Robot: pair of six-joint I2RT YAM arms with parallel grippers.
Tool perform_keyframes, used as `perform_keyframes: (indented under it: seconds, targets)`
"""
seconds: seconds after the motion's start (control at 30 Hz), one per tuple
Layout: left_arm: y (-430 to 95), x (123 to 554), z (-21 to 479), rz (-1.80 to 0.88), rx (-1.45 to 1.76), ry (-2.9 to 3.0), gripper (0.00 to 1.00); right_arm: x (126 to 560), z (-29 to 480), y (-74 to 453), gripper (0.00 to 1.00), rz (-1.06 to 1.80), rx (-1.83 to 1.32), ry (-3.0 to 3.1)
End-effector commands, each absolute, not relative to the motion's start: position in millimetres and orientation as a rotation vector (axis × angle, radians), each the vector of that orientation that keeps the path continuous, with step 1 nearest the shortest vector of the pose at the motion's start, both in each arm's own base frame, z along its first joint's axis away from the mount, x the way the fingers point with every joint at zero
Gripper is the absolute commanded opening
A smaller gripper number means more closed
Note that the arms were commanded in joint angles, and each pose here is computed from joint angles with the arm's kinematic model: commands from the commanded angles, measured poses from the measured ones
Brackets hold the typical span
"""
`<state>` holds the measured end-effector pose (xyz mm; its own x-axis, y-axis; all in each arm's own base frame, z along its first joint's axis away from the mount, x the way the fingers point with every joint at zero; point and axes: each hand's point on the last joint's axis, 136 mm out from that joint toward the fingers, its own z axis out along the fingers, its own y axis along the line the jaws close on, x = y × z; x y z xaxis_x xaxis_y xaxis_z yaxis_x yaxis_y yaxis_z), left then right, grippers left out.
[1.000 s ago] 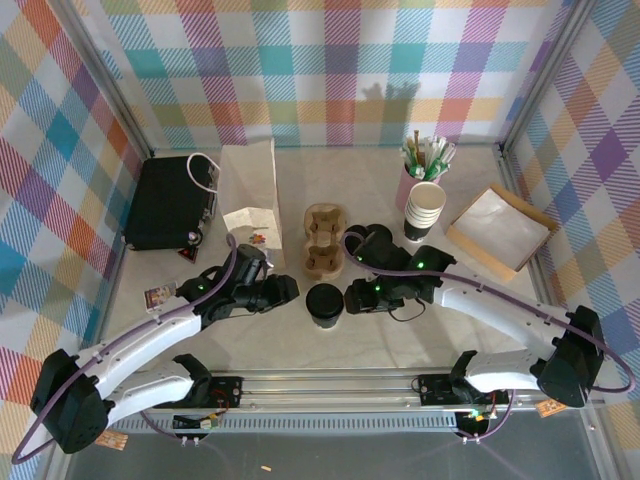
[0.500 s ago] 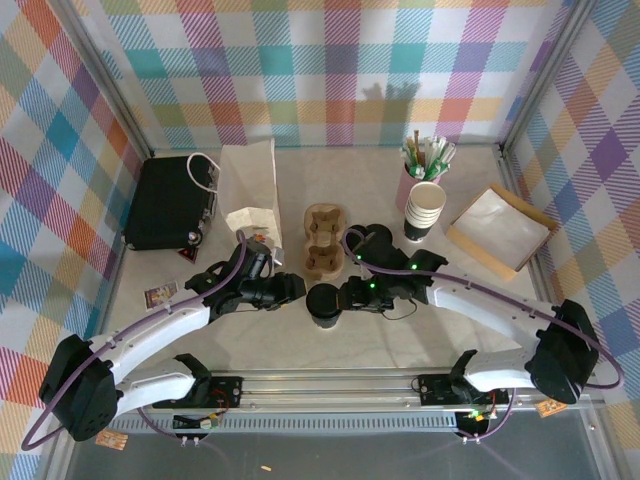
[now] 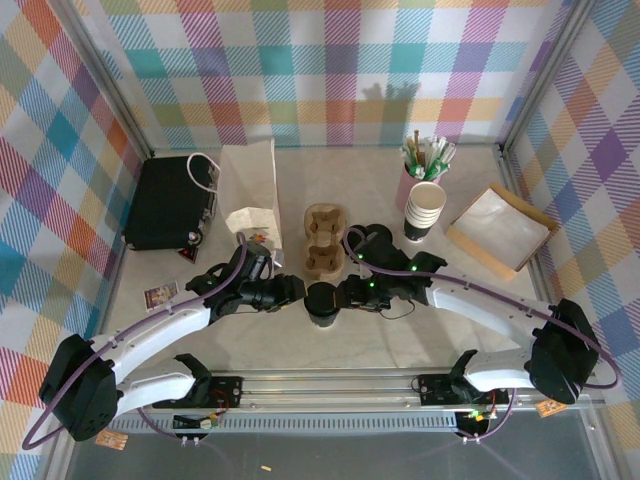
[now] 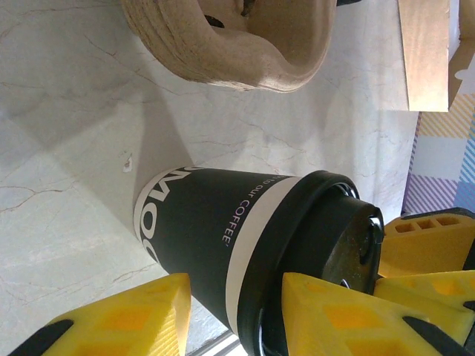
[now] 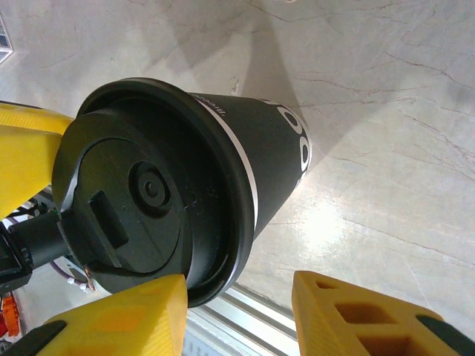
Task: Pack the takeout coffee
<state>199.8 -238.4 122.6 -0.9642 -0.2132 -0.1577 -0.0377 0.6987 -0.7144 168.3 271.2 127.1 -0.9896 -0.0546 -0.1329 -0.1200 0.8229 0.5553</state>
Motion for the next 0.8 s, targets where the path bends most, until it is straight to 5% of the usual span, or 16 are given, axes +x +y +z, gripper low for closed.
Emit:
perform_keyframes:
  seconds: [0.0,0.77]
  targets:
    - [-239.1,192.4,118.1,-1.157,-0.192,2.698,0.37,172.9,119.7,263.6,0.42,0.87,-0.128,2.897]
    - [-227.0,191.3,118.3,-1.128,-0.309,2.673,0.37,171.5,128.9,262.7,0.4,0.943,-0.175,2.876]
